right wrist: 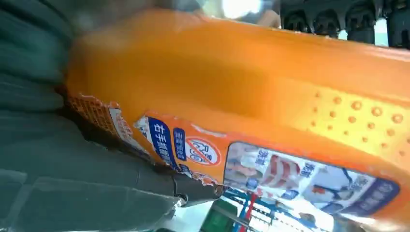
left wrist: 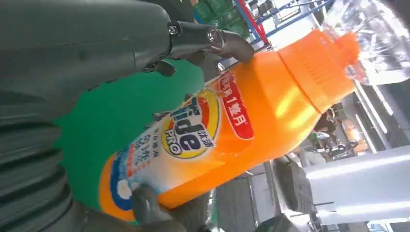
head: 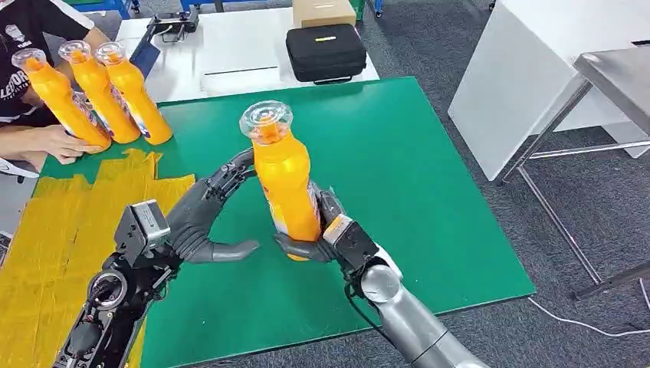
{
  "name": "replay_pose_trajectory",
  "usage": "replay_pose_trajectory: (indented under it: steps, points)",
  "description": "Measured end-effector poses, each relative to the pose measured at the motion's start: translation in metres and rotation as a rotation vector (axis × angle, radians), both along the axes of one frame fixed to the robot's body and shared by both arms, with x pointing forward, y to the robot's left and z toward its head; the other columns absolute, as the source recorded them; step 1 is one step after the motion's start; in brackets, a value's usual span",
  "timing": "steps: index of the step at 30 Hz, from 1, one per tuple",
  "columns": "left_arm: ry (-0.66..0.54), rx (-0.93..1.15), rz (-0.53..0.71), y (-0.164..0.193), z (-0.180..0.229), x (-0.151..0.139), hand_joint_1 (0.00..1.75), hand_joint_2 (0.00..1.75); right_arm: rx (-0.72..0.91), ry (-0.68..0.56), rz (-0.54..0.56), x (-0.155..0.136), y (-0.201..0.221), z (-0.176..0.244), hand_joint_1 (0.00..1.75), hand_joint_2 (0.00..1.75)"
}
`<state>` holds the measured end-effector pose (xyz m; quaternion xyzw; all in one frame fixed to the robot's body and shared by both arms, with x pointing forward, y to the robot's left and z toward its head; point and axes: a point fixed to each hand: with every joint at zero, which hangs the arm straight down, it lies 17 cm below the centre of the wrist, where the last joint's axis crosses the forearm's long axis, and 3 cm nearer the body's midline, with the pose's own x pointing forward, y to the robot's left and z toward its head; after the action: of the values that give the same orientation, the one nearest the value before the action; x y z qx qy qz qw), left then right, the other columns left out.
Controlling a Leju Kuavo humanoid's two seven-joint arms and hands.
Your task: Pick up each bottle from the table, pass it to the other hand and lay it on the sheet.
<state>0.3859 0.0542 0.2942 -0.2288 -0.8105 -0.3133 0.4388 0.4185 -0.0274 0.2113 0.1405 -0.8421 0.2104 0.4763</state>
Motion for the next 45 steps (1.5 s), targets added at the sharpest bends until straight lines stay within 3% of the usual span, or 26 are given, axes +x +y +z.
replay_pose_trajectory:
  steps: [11, 16, 30, 31, 32, 33, 34, 35, 45]
  points:
    - [0.027, -0.027, -0.027, -0.002, 0.002, -0.003, 0.00, 1.75, -0.152, -0.049, 0.005, -0.007, 0.023, -0.021, 1.75, 1.75]
    - [0.049, -0.040, -0.038, -0.003, 0.003, -0.003, 0.00, 1.75, -0.221, -0.130, -0.002, -0.011, 0.033, -0.018, 1.75, 1.75]
    - [0.061, -0.050, -0.051, -0.006, 0.006, -0.002, 0.00, 1.75, -0.261, -0.231, 0.017, -0.024, 0.051, -0.006, 1.75, 1.75]
    - [0.063, -0.053, -0.052, -0.006, 0.006, -0.002, 0.14, 1.75, -0.262, -0.231, 0.016, -0.024, 0.051, -0.006, 1.75, 1.75]
    - [0.066, -0.054, -0.051, -0.006, 0.005, -0.002, 0.14, 1.75, -0.262, -0.229, 0.015, -0.025, 0.052, -0.005, 1.75, 1.75]
    - [0.068, -0.055, -0.051, -0.006, 0.005, -0.002, 1.20, 1.75, -0.265, -0.227, 0.016, -0.025, 0.052, -0.005, 1.75, 1.75]
    - [0.072, -0.057, -0.052, -0.006, 0.004, -0.001, 1.68, 1.75, -0.266, -0.227, 0.016, -0.025, 0.052, -0.005, 1.75, 1.75]
    - [0.073, -0.058, -0.052, -0.006, 0.004, -0.001, 1.75, 1.75, -0.266, -0.226, 0.015, -0.025, 0.052, -0.005, 1.75, 1.75]
    - [0.078, -0.076, -0.059, -0.006, 0.005, -0.003, 1.75, 1.75, -0.258, -0.209, 0.018, -0.027, 0.052, -0.007, 1.75, 1.75]
